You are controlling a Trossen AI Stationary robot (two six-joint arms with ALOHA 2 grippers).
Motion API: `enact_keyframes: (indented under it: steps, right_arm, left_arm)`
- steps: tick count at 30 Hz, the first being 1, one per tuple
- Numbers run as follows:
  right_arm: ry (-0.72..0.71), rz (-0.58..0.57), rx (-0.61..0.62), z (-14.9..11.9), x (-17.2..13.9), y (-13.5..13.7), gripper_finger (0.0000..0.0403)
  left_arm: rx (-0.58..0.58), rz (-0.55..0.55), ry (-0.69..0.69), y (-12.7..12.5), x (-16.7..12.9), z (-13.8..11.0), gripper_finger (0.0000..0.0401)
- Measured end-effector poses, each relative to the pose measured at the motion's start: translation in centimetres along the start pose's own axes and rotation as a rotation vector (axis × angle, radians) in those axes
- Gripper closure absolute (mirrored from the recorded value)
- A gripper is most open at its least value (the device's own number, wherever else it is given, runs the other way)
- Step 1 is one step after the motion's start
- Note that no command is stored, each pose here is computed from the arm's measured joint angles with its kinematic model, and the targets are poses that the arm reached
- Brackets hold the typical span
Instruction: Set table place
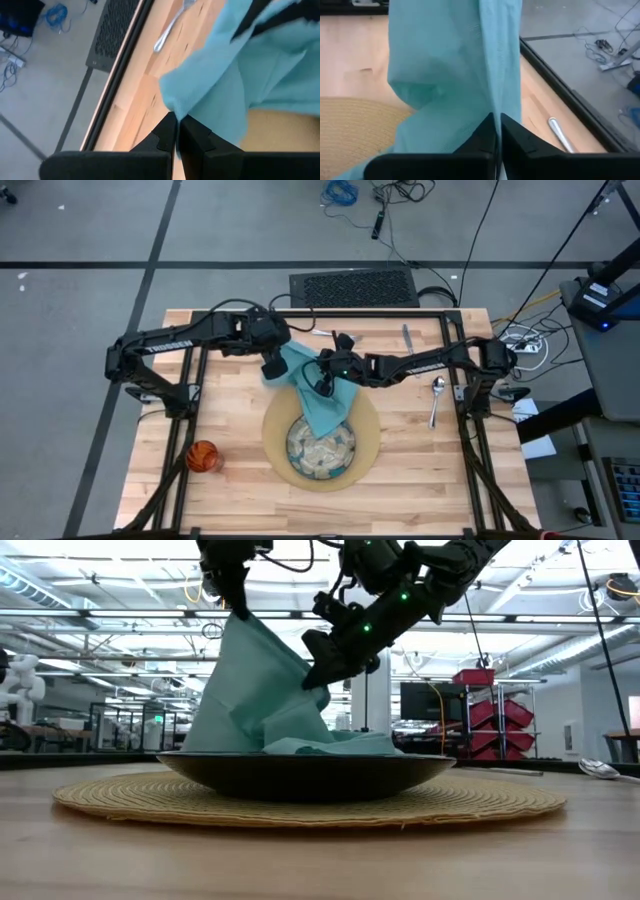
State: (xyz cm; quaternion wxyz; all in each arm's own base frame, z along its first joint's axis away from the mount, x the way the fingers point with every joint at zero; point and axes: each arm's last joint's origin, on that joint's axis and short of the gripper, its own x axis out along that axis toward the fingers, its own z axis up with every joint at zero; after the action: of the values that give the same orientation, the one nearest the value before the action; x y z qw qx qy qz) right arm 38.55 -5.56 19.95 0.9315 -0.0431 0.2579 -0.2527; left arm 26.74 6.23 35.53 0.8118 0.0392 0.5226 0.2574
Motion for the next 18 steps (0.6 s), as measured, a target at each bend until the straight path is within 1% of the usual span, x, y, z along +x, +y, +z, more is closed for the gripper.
enact_keyframes:
  steps: [3, 5, 7, 10, 12, 14, 18]
  right_arm:
    - [-0.003, -0.050, -0.039, 0.4, -0.5, -0.6, 0.0402]
    - [-0.005, -0.093, -0.063, 1.0, -1.1, -1.3, 0.0402]
    - [-0.022, -0.116, -0.064, 1.8, -2.1, -2.0, 0.0403]
    - [-0.053, -0.124, -0.048, 3.0, -3.7, -3.0, 0.0403]
    - [-0.077, -0.103, -0.035, 3.7, -4.5, -3.3, 0.0403]
    - [-0.098, -0.056, -0.023, 4.1, -5.0, -3.3, 0.0403]
    - [-0.116, 0.027, 0.004, 4.4, -5.4, -3.3, 0.0403]
  left_arm:
    - [0.009, -0.001, 0.026, 0.0, 0.0, -0.3, 0.0401]
    - [0.016, -0.036, 0.030, -0.2, -0.1, -0.3, 0.0401]
    - [0.019, -0.061, 0.031, -0.4, -0.1, -0.3, 0.0401]
    - [0.030, -0.068, 0.029, -0.6, -0.2, -0.3, 0.0401]
    - [0.031, -0.068, 0.024, -0.6, -0.2, -0.3, 0.0401]
    - [0.027, -0.057, 0.009, -0.6, -0.2, -0.1, 0.0401]
    - [0.027, -0.041, -0.045, -0.6, -0.2, 0.4, 0.0401]
